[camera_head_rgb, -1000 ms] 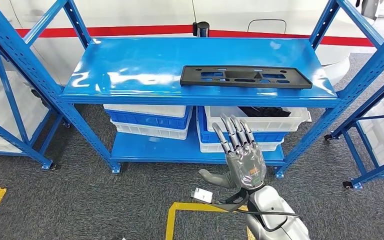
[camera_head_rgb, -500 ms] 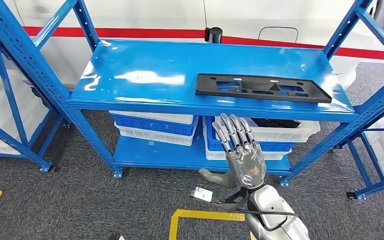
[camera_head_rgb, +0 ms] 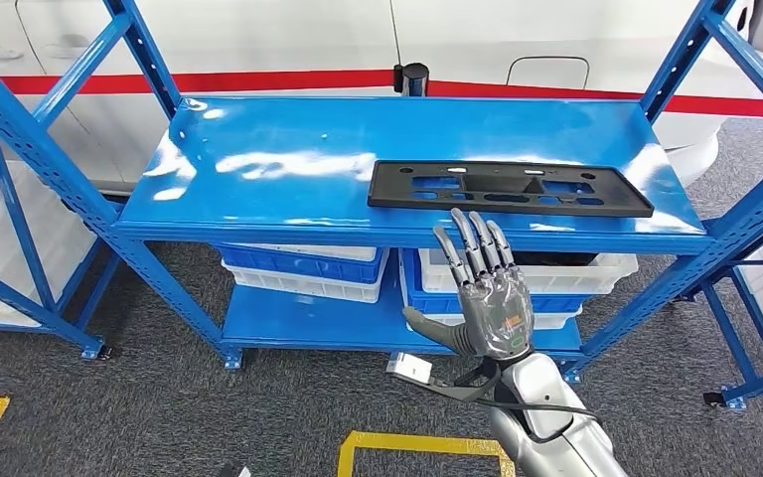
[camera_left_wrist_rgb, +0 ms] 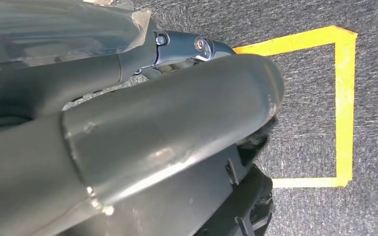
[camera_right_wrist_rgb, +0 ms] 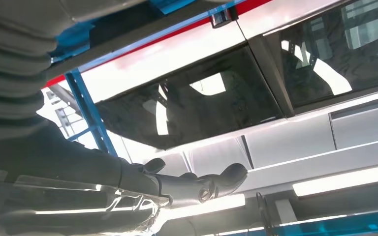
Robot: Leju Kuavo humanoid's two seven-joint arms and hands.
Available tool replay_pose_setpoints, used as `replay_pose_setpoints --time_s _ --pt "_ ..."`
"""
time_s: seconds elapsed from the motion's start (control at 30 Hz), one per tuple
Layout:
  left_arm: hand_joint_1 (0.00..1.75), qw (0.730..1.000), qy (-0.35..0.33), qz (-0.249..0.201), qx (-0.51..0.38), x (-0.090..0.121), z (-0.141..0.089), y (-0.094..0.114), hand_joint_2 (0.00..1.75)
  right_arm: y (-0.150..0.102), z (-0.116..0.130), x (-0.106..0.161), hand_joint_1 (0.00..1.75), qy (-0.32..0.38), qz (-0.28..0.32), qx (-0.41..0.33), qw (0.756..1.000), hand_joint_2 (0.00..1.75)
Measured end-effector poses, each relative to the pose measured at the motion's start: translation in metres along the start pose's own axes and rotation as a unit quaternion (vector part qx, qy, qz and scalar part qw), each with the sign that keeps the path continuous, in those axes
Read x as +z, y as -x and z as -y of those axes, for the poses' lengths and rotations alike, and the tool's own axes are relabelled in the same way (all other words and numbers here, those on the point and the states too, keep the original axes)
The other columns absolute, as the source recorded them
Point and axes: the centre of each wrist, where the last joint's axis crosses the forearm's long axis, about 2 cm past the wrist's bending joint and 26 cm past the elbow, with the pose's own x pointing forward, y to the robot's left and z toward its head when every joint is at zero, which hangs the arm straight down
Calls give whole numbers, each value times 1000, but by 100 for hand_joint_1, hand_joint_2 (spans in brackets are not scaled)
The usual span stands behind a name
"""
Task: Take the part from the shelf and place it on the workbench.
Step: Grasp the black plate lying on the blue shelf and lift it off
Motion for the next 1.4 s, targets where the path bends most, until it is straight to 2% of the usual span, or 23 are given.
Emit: replay_pose_setpoints --time_s 1.03,1.23,1.4 --pt "0 1000 0 0 8 0 -1 -2 0 10 -8 -5 0 -19 -16 6 1000 175" --pt "0 1000 3 -1 10 -1 -1 -4 0 18 -11 -26 0 -45 -18 48 998 175" --pt "0 1000 24 -7 -11 -2 3 -6 0 43 -17 -53 0 -77 -52 96 991 175"
